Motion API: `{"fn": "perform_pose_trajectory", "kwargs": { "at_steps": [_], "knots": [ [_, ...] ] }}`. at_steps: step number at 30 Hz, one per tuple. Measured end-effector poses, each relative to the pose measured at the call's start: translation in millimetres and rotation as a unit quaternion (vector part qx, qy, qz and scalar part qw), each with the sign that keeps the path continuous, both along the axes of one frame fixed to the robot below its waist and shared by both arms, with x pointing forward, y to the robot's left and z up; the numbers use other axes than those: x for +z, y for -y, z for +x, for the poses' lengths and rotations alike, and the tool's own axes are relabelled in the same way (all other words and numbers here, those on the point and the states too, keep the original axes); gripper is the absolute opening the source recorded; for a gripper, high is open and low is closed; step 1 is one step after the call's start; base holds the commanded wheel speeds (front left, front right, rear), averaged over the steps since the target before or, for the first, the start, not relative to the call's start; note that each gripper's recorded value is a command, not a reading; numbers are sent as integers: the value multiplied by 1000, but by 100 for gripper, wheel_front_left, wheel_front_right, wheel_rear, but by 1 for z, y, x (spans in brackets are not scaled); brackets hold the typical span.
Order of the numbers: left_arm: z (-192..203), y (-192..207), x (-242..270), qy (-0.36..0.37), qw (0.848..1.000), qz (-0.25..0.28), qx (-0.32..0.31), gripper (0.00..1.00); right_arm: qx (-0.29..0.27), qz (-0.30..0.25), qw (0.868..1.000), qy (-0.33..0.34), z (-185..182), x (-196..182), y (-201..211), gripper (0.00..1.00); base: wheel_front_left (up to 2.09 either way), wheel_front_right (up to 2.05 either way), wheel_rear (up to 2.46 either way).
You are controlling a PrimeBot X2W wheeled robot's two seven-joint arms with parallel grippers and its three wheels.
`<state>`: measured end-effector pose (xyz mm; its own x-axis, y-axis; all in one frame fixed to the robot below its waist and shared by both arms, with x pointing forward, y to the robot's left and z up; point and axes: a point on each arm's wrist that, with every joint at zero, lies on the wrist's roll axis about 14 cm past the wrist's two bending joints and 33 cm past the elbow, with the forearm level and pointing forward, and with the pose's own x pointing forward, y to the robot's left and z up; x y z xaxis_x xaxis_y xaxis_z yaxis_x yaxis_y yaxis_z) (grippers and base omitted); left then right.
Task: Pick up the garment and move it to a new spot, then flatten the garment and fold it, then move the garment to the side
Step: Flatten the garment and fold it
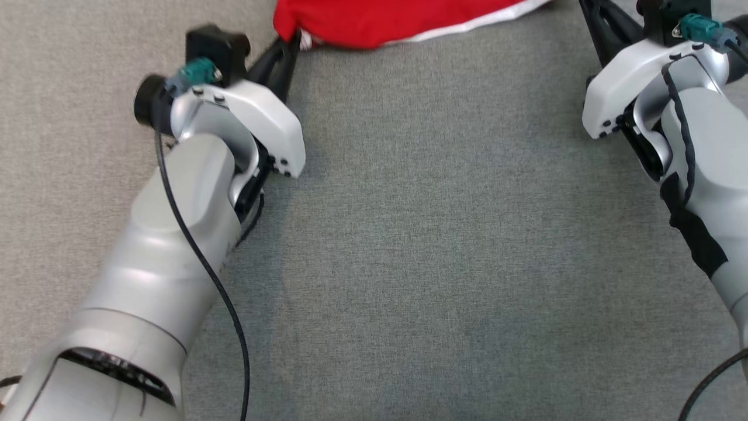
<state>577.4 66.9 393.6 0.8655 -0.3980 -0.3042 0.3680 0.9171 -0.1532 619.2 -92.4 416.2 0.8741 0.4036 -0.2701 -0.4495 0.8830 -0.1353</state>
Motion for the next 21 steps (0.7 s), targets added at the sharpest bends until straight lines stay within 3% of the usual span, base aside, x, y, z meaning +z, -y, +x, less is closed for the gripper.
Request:
{"fn": "perform_pose_trajectory", "kwargs": {
  "at_steps": [9, 16, 21],
  "knots": [
    [-47, 14, -4, -47, 996, 55, -61, 0, 16, -40, 998, -47, -33, 2, 12, 0, 0, 0, 0],
    [-57, -11, -3, -46, 990, 115, -71, 0, 17, -46, 997, -65, -44, 9, 21, 0, 0, 0, 0],
    [-67, -15, 1, -40, 986, 142, -83, 0, 18, -67, 991, -116, -62, -4, 27, 0, 0, 0, 0]
  ]
}}
